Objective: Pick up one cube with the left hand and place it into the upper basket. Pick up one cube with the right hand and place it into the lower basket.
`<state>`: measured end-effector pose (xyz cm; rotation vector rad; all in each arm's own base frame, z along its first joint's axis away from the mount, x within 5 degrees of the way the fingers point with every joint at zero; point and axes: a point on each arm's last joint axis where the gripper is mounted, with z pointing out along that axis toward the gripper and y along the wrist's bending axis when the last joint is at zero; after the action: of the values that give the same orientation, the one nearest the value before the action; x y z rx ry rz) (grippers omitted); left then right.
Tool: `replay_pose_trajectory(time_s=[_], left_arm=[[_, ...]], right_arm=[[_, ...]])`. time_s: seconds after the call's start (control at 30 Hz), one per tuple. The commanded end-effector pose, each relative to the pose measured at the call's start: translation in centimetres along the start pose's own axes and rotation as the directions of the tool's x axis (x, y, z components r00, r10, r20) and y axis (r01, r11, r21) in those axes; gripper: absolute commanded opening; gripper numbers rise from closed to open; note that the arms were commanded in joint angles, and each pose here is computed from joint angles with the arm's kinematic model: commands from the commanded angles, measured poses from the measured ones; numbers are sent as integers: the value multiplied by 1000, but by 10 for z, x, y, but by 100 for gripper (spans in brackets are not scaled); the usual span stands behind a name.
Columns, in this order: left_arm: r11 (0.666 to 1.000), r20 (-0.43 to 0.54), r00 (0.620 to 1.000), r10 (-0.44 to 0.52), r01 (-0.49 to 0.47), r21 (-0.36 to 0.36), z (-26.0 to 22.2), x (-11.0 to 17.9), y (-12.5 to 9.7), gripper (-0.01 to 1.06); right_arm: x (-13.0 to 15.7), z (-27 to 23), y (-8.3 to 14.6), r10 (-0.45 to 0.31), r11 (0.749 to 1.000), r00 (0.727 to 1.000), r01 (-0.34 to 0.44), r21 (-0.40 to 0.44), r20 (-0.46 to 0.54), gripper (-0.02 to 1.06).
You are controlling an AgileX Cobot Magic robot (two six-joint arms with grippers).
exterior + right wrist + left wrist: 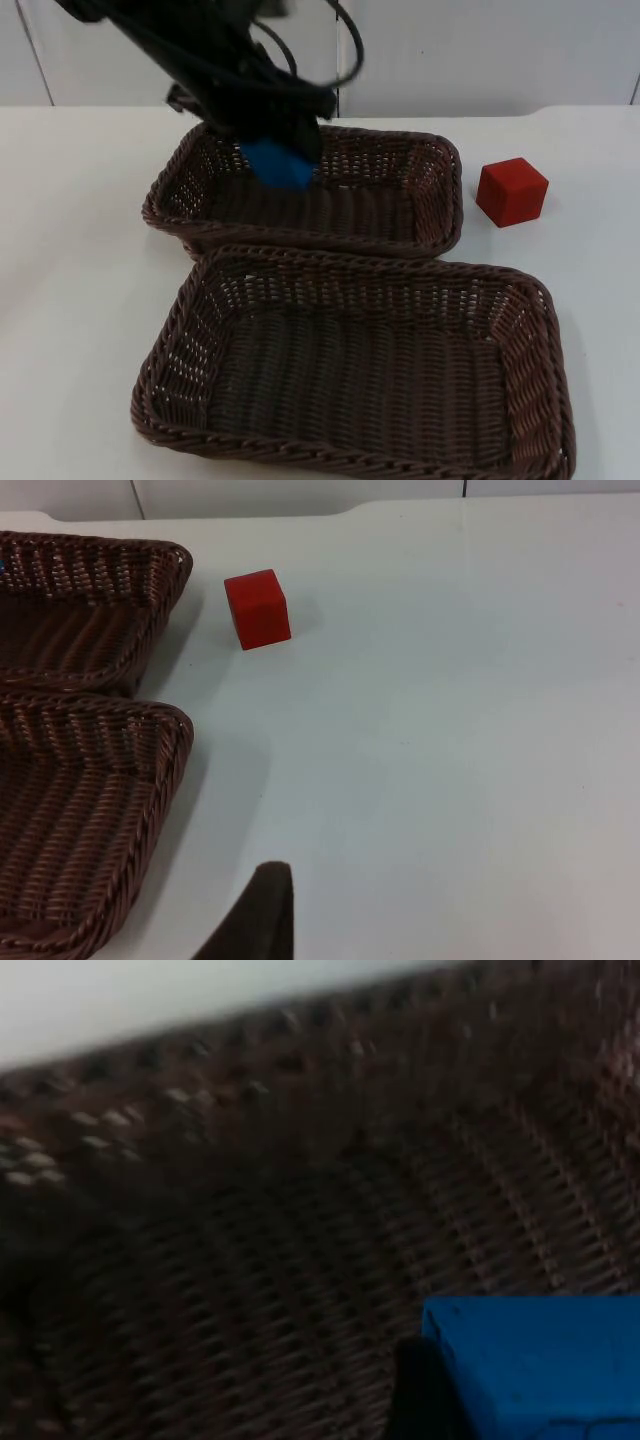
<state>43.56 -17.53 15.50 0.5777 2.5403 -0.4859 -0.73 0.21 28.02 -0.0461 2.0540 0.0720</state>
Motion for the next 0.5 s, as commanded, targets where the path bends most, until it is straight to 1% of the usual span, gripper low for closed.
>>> replay_pose_trajectory(time_s=[0.0,0.07,0.3,0.47], left_arm=[[1000,-19,999,30,-30,4,11,2,-6,0],[1000,-24,999,29,-29,4,13,4,-6,0],[997,-60,996,68,-70,-31,31,14,3,0],[997,-72,995,65,-68,-38,40,19,6,0]], right_arm=[[-1,-1,0,4,1000,1000,-4,6,13,105],[-1,-1,0,4,1000,1000,-4,6,13,105],[-1,-1,0,4,1000,1000,-4,6,13,105],[-1,-1,0,4,1000,1000,-4,6,13,105]])
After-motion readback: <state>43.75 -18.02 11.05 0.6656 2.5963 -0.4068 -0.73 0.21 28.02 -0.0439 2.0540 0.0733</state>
